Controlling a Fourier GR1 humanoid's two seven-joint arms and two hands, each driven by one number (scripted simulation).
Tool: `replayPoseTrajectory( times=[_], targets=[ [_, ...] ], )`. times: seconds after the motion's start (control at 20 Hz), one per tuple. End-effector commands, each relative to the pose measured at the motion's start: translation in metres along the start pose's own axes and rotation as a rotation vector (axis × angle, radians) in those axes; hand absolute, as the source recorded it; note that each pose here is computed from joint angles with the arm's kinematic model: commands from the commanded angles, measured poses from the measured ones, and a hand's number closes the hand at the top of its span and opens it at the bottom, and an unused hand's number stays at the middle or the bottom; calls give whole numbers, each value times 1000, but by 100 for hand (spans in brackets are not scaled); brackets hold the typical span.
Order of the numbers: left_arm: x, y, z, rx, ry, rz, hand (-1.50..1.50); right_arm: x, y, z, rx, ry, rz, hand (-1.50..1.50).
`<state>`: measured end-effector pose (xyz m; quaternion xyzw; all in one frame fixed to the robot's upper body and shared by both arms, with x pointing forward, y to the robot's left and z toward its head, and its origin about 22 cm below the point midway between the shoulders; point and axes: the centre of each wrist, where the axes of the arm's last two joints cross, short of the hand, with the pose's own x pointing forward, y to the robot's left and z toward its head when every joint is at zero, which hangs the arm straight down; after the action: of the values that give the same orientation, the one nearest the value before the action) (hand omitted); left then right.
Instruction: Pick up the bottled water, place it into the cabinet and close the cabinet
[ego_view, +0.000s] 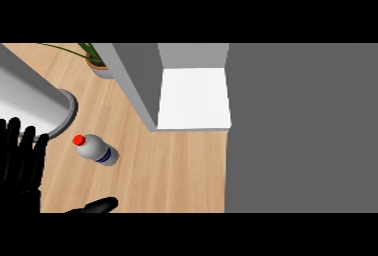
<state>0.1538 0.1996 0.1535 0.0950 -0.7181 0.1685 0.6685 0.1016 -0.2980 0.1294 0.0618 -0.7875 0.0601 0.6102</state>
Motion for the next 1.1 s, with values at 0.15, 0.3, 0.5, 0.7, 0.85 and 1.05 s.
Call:
replayPoseTrajectory(
  times=[0.15,0.3,0.5,0.7,0.85,1.05],
  targets=[
    [-20,32,-8,22,24,-31,-150,36,12,17,50,-85,-96,-150],
    [-47,32,-26,22,47,-70,-150,37,10,20,57,-97,-94,-150],
    [-64,48,-39,18,20,-93,-150,35,4,25,70,-85,-96,-150],
    [-96,64,-60,15,52,-82,-150,32,9,26,48,-86,-81,-150],
    [-117,60,-62,21,47,-108,-150,31,11,21,41,-95,-101,-150],
    [-132,73,-84,66,71,-123,-150,42,7,28,86,-88,-86,-150]
  ],
)
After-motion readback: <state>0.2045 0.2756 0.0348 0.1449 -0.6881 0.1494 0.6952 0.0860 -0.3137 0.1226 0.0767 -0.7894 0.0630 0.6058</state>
